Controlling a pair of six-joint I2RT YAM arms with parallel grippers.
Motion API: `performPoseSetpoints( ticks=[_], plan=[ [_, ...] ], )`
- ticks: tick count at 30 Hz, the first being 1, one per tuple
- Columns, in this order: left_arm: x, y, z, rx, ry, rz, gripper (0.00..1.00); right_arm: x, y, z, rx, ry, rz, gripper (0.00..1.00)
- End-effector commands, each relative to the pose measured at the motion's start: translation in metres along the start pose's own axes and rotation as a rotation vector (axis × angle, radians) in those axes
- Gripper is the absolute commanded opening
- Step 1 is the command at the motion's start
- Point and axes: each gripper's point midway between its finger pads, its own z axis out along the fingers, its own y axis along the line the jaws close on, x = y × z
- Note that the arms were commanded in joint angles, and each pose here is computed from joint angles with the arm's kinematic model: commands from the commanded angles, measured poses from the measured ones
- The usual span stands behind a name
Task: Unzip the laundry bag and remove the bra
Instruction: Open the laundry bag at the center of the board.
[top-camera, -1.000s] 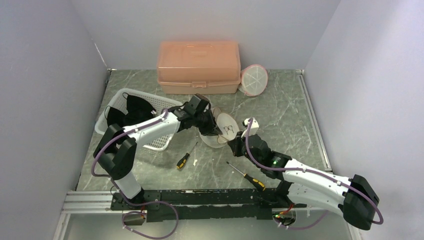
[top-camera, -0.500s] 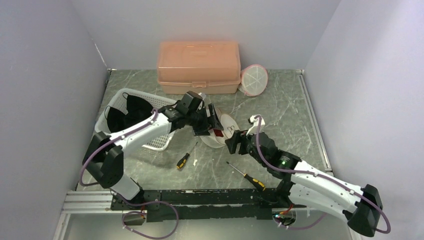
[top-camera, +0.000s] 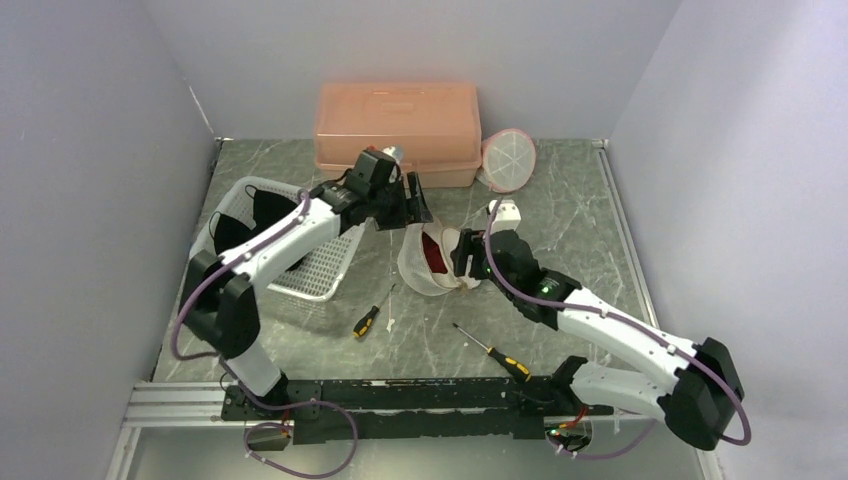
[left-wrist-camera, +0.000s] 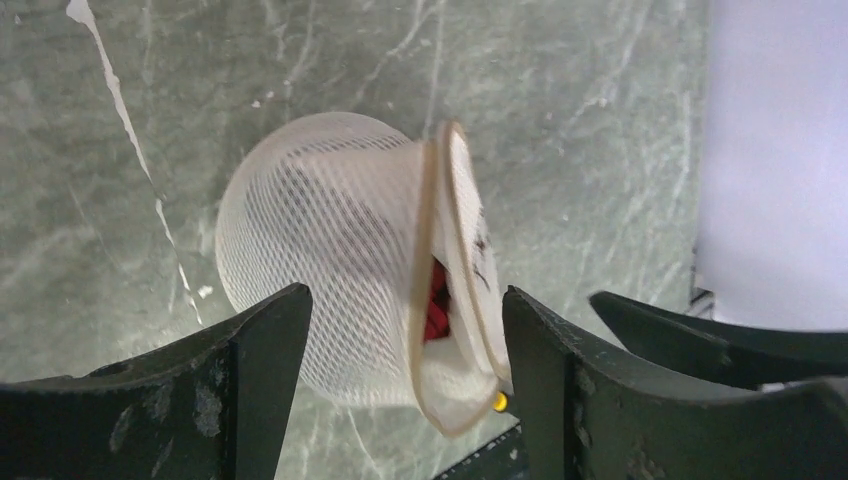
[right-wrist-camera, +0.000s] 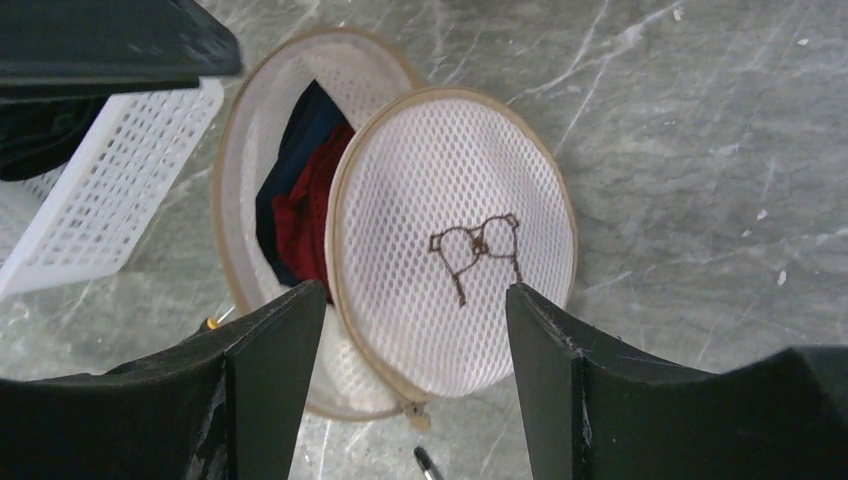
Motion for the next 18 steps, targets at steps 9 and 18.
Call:
performPoseSetpoints(
  ticks=[9,18],
  plan=[
    [0.016,0.021,0.038,-0.029,0.072,0.028,0.50,-0.031,0.028,0.039,-0.081,0.045,0.008,0.69],
    [0.028,0.030,0.039,-0.025,0.081,-0.001,0.36,-0.010,0.034,0.072,-0.064,0.178,-0.004,0.58]
  ],
)
